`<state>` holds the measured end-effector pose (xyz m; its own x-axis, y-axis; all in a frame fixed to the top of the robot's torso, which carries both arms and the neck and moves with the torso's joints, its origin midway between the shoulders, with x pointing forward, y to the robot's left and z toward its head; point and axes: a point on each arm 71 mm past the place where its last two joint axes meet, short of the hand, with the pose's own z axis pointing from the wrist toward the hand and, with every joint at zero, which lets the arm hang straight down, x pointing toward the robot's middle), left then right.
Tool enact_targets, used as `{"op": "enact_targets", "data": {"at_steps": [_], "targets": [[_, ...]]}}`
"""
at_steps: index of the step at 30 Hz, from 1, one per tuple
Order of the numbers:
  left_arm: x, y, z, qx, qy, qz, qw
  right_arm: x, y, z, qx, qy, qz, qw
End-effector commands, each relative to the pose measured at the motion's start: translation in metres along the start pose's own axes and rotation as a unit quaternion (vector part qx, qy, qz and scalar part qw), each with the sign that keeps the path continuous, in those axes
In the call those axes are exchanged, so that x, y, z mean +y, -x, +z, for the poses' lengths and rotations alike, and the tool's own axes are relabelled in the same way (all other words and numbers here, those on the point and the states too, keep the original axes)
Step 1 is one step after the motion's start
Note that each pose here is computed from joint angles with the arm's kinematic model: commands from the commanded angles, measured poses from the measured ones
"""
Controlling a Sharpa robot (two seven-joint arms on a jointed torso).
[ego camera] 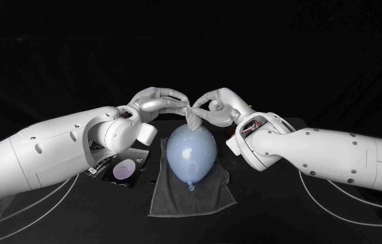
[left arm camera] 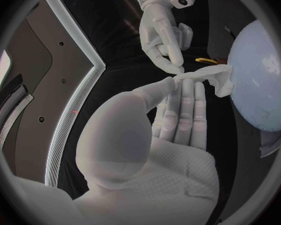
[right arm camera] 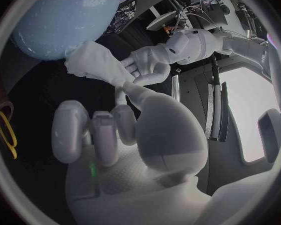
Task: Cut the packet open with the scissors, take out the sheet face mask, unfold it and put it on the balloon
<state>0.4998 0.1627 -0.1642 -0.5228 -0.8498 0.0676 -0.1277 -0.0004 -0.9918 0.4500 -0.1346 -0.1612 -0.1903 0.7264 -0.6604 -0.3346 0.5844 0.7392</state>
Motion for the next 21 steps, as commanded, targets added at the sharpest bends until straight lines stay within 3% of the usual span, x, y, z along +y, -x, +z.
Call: {"op": "enact_targets", "data": {"at_steps": [1, 21], "targets": [[-0.0015, -0.0029, 0.0003, 0.006, -0.008, 0.002, 1.000, 0.0005, -0.0003, 0.0008, -0.006, 0.000, -0.011, 1.000], [-0.0018, -0.0082, 0.0004, 0.019, -0.010, -0.006, 1.000, 0.0030, -0.0061, 0.0026, 0.005, 0.005, -0.013, 1.000]]}}
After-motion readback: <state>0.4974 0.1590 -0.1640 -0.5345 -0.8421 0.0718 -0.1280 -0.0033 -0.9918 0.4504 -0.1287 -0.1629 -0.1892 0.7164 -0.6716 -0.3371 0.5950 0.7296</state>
